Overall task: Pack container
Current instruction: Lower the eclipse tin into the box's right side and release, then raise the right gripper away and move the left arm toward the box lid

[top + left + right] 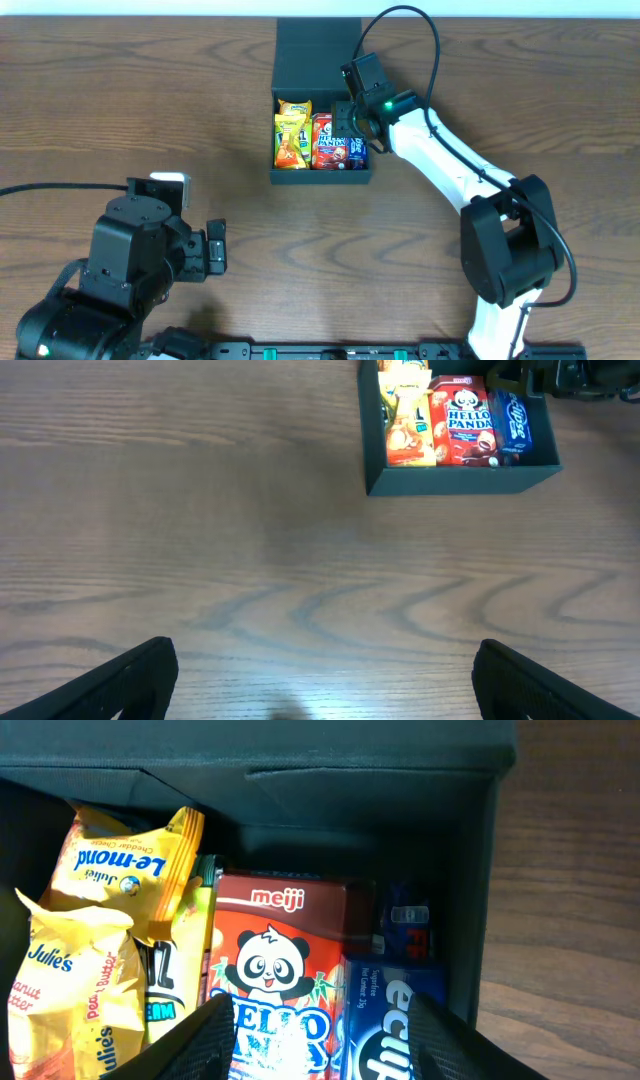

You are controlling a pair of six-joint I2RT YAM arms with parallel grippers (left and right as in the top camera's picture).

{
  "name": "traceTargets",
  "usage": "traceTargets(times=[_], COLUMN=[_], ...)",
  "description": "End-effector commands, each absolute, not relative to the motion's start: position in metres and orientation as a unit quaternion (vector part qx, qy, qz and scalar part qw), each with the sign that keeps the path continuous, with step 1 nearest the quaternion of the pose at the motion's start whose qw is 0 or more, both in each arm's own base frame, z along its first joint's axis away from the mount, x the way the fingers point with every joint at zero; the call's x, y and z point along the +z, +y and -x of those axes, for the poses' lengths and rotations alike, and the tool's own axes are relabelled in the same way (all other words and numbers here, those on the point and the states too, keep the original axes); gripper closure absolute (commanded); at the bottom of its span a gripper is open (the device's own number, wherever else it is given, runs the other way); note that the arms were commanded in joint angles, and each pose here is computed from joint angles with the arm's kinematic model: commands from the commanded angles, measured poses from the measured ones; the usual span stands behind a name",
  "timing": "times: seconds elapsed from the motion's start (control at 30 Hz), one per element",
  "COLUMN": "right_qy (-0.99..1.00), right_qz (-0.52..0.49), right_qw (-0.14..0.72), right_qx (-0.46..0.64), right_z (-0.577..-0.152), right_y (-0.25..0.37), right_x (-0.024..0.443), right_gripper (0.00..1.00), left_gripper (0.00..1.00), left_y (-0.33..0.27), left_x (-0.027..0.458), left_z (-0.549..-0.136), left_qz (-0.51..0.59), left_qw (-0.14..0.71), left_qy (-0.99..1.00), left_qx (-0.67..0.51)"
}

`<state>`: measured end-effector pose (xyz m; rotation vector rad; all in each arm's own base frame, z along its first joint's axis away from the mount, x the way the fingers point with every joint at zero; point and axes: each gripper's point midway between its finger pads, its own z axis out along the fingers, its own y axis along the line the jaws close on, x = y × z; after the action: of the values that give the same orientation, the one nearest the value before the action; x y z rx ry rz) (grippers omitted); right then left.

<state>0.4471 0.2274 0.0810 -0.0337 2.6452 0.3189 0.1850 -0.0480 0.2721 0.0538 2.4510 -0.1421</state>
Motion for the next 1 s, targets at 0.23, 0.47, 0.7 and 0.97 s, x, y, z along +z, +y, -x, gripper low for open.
traceTargets(times=[0.23, 0.47, 0.7, 0.97], right_qy=[0.942, 0.926, 0.927, 0.926], right_qz=[0.023, 0.014, -0.034, -0.076], right_qw=[0.292, 0.336, 0.337, 0.345], right_qx=[0.165, 0.173, 0.162, 0.133], right_z=[-0.455, -0.462, -0.481, -0.497], right_y=[0.243, 0.223, 0.172, 0.111], right_x=[0.151, 0.193, 0.192, 0.185], right_gripper=[0.38, 0.61, 0.99, 0.98], left_gripper=[0.05, 0.05, 0.05, 0.05], left_y=[-0.047, -0.047, -0.047, -0.037], left_x=[0.277, 0.277, 0.277, 0.278], left_z=[-0.185, -0.185, -0.185, -0.188], left_qz=[-0.029, -0.029, -0.029, -0.018], left_qw=[0.343, 0.343, 0.343, 0.351], left_qy=[0.937, 0.937, 0.937, 0.936], left_qx=[-0.053, -0.053, -0.053, -0.024])
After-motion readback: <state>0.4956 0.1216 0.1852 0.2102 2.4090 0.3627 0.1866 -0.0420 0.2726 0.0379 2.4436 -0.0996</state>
